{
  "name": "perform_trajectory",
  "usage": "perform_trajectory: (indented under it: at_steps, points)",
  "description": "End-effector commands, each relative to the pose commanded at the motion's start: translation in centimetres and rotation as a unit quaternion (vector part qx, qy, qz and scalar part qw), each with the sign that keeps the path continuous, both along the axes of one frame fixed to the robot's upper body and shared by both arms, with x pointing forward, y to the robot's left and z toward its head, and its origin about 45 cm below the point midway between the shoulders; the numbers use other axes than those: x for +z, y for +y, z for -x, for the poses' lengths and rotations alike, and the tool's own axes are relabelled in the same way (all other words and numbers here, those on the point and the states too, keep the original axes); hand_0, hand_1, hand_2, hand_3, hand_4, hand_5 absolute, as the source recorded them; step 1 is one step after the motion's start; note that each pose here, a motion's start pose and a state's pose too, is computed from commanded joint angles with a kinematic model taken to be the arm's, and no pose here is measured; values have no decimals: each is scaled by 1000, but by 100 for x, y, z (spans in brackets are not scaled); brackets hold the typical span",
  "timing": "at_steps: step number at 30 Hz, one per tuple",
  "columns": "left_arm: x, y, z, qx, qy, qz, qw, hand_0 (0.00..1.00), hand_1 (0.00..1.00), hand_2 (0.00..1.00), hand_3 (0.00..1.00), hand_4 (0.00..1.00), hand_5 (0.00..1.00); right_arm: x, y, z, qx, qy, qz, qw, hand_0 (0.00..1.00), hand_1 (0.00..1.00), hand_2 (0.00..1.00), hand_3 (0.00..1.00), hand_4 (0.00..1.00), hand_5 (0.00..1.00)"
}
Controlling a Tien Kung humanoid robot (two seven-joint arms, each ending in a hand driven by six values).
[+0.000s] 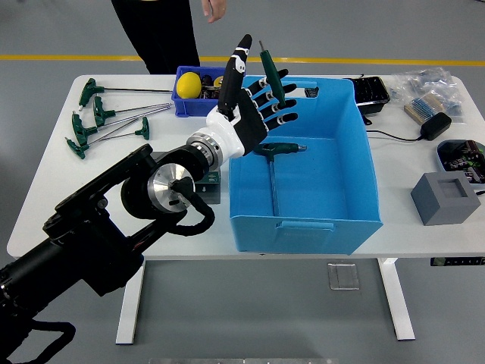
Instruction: Lift tool from toolbox,place it in box,lift tool from toolbox,place it in box
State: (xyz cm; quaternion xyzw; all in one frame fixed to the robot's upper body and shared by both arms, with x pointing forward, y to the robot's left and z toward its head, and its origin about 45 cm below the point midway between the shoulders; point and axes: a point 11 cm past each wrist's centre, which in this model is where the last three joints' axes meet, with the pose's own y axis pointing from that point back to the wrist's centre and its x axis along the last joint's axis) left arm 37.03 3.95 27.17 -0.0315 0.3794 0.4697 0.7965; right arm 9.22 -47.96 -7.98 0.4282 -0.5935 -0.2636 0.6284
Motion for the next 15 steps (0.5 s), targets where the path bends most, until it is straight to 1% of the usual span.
perform_trajectory:
  at_steps: [1, 3, 4, 6, 7, 11, 12, 13, 15]
  points:
    - [-60, -46, 20, -10, 6, -9, 1000, 254, 352, 432, 481, 911, 959, 2, -3, -4, 0, 0, 0, 1000, 586, 542, 629, 585, 798, 830]
    - [-195, -118, 53, -29, 18, -27, 999, 254, 352, 432, 481, 911, 959, 5, -7, -9, 0, -1, 1, 1000, 586, 542, 629, 585, 798, 830]
    - [-280, -171, 67, -44, 26, -39, 998, 254, 352, 432, 481, 911, 959, 8, -10, -12, 1, -1, 1, 1000, 586, 542, 629, 585, 798, 830]
    - [-438, -216, 65, -59, 36, -66, 995, 254, 352, 432, 481, 911, 959, 13, -16, -22, 3, 0, 2, 1000, 586, 542, 629, 585, 798, 830]
    - [-521, -190, 37, -59, 40, -82, 994, 272, 424, 514, 611, 905, 998, 15, -19, -26, 4, 0, 3, 1000, 584, 542, 628, 584, 799, 829]
    - [-766, -66, -107, -65, 40, -151, 985, 272, 424, 514, 611, 905, 998, 24, -35, -36, 7, 0, 4, 1000, 584, 542, 628, 584, 799, 829]
    - [-815, -35, -145, -76, 37, -171, 982, 272, 424, 514, 611, 905, 998, 28, -41, -42, 9, 0, 5, 1000, 584, 542, 628, 584, 799, 829]
    - [-848, -13, -173, -87, 35, -187, 978, 351, 528, 642, 797, 912, 998, 31, -44, -47, 10, 0, 6, 1000, 587, 542, 628, 584, 799, 828]
    - [-885, 30, -230, -107, 25, -220, 969, 351, 528, 642, 797, 912, 998, 37, -53, -53, 13, 1, 7, 1000, 587, 542, 628, 584, 799, 828]
